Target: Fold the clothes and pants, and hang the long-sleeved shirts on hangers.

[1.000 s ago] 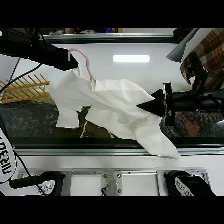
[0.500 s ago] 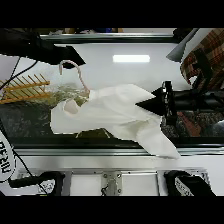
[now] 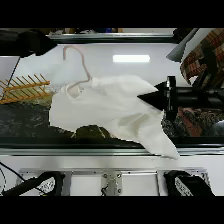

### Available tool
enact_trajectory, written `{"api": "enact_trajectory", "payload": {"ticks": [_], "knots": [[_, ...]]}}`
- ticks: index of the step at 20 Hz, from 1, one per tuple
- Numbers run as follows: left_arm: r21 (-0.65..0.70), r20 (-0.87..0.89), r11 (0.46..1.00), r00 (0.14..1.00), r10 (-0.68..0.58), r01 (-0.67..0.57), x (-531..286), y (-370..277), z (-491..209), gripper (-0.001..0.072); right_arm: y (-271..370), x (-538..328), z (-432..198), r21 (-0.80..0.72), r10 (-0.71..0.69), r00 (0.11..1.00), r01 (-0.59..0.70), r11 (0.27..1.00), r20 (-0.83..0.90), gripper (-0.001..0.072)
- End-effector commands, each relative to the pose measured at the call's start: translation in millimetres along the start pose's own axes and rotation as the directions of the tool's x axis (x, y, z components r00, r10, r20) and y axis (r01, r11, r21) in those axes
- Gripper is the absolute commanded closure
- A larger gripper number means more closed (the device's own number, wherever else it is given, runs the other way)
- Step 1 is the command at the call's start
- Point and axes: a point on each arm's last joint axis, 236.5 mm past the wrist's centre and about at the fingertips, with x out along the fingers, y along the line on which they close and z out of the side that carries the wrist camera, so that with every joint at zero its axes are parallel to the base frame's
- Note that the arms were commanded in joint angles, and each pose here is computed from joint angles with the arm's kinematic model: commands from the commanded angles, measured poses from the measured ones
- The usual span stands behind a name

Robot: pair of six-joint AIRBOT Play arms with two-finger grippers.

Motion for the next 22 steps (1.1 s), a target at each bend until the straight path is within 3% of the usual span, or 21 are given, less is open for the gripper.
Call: {"api": "enact_trajectory", "payload": {"ticks": [1,6,9,12,15,17,22], "knots": [[-0.019,0.134,0.997,0.988,0.075,-0.074,-35.4,16.0,19.3,0.0675,-31.5,-24.6,16.7,-0.018,-0.171,0.984,0.173,0.985,0.057,0.0686],[-0.017,0.244,0.995,0.965,0.098,-0.097,-62.7,5.9,28.6,0.0685,-70.6,-115.5,35.4,-0.018,-0.497,0.860,0.502,0.865,0.116,0.0686],[-0.009,0.261,0.997,0.962,0.076,-0.077,-59.7,-6.2,23.7,0.0686,-76.9,-178.4,28.5,-0.051,-0.724,0.687,0.726,0.685,0.063,0.0686],[0.007,0.270,0.999,0.962,0.046,-0.050,-48.7,-17.9,19.3,0.0686,-69.1,-240.1,21.5,-0.098,-0.914,0.405,0.910,0.403,0.003,0.0686],[0.024,0.260,0.999,0.965,0.030,-0.037,-37.1,-21.4,16.1,0.0686,-48.3,-294.8,29.9,-0.093,-0.995,0.099,0.991,0.096,0.024,0.0686],[0.021,0.247,0.999,0.969,0.026,-0.032,-30.7,-20.2,14.5,0.0686,-31.5,-328.3,36.0,-0.030,-0.995,-0.092,0.995,-0.094,0.046,0.0686],[0.009,0.223,0.999,0.974,0.029,-0.032,-18.6,-12.7,11.7,0.0685,12.5,-396.9,37.5,0.101,-0.887,-0.458,0.886,-0.452,0.051,0.0686]]}}
